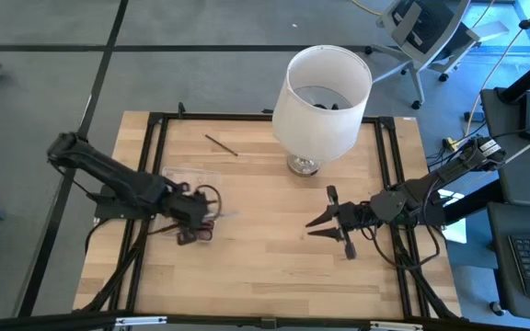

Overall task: Pick & place school supplies into a supply box
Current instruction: Put the blue pen into the transparent supply box

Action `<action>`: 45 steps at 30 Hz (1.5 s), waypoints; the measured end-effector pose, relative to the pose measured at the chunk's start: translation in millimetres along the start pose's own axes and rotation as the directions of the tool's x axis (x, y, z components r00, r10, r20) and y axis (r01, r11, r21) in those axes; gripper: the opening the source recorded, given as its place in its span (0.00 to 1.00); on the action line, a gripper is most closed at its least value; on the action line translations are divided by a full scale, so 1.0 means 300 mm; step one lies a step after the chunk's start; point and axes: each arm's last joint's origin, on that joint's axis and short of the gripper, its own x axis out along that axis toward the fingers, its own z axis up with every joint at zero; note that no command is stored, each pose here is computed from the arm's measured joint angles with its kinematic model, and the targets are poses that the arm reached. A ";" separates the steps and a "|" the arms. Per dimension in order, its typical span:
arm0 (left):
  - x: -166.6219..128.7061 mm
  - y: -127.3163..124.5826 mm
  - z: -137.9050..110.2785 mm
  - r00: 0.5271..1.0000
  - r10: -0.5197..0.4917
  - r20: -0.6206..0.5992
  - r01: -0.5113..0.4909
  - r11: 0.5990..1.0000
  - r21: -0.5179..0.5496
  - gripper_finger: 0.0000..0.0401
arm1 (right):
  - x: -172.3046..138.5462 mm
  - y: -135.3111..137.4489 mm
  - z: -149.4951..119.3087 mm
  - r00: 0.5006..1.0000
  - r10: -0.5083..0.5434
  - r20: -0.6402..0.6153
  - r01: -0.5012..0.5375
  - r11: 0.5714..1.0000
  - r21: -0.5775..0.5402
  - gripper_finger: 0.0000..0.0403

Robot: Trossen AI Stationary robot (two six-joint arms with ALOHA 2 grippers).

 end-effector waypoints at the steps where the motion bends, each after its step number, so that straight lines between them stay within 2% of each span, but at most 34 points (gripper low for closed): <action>1: -0.015 0.005 -0.018 1.000 0.003 -0.011 -0.003 1.000 -0.011 0.05 | 0.000 -0.001 0.000 1.000 -0.010 0.001 0.010 1.000 0.000 0.22; 9: -0.046 0.017 -0.116 0.980 0.086 -0.180 -0.094 0.995 -0.036 0.05 | 0.000 -0.009 0.001 0.995 -0.098 0.009 0.098 0.995 0.000 0.22; 14: -0.016 -0.003 -0.116 0.963 0.118 -0.243 -0.117 0.993 0.019 0.05 | 0.000 -0.011 0.000 0.994 -0.112 0.009 0.112 0.994 -0.001 0.22; 19: 0.029 -0.018 -0.099 0.944 0.174 -0.281 -0.186 0.982 -0.016 0.05 | 0.000 -0.011 0.000 0.994 -0.112 0.009 0.112 0.994 0.004 0.22; 28: 0.098 -0.047 -0.082 0.929 0.212 -0.304 -0.229 0.973 -0.020 0.05 | 0.001 -0.010 -0.001 0.994 -0.111 0.008 0.111 0.994 0.004 0.22; 40: 0.198 -0.010 -0.133 0.925 0.218 -0.310 -0.249 0.967 -0.063 0.05 | 0.013 -0.008 -0.011 0.994 -0.110 -0.008 0.111 0.994 0.022 0.22; 45: 0.215 0.000 -0.147 0.920 0.225 -0.322 -0.264 0.961 -0.085 0.10 | 0.015 -0.008 -0.012 0.994 -0.110 -0.009 0.111 0.993 0.043 0.22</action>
